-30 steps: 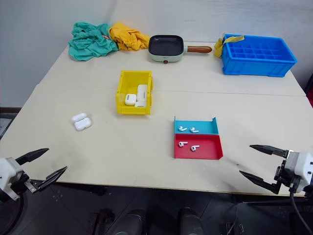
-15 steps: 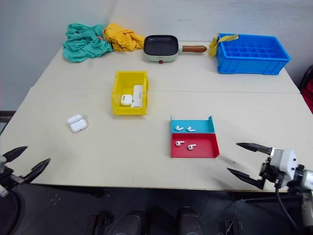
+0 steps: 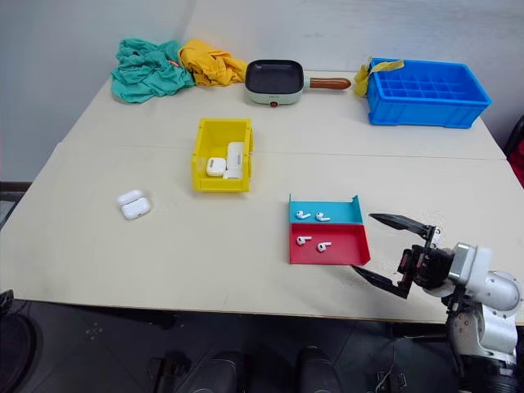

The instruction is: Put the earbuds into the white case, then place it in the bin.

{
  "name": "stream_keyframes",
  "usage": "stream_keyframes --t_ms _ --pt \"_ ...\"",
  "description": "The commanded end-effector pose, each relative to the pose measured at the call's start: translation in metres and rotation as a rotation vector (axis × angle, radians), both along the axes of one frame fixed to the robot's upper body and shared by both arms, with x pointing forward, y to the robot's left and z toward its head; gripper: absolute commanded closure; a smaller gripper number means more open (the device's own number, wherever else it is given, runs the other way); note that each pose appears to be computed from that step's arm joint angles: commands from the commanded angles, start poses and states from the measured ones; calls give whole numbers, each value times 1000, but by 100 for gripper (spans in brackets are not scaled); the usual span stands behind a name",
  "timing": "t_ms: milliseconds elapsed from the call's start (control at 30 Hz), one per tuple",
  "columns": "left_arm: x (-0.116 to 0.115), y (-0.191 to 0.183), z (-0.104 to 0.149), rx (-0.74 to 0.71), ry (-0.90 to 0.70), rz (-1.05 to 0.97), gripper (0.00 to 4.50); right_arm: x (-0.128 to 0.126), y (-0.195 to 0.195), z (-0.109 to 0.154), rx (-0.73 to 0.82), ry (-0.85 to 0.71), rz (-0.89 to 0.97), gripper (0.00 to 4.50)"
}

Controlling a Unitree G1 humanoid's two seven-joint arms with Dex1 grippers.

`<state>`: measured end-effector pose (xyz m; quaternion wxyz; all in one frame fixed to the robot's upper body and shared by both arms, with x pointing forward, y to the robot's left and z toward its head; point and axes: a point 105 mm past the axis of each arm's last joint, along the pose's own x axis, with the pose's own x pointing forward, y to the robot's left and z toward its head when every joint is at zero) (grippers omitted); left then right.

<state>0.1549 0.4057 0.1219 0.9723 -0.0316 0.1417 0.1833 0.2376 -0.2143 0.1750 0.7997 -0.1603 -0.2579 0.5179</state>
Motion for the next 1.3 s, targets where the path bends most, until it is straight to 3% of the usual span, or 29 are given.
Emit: stream_keyframes --t_ms 33,267,367,667,1300 --pt "25 -32 22 -16 -13 -64 3 0 -4 -3 -7 -6 0 0" --pt "94 -114 54 -50 -87 -126 3 3 -15 -26 -43 80 12 0" --pt "121 -131 53 -46 -52 -22 3 0 -21 -31 -51 96 -4 0" --pt "159 -137 43 -106 -37 177 3 -9 -23 -30 -51 91 -41 0" --pt "211 -157 14 -161 -15 134 3 -20 -17 -26 -37 95 -91 0"
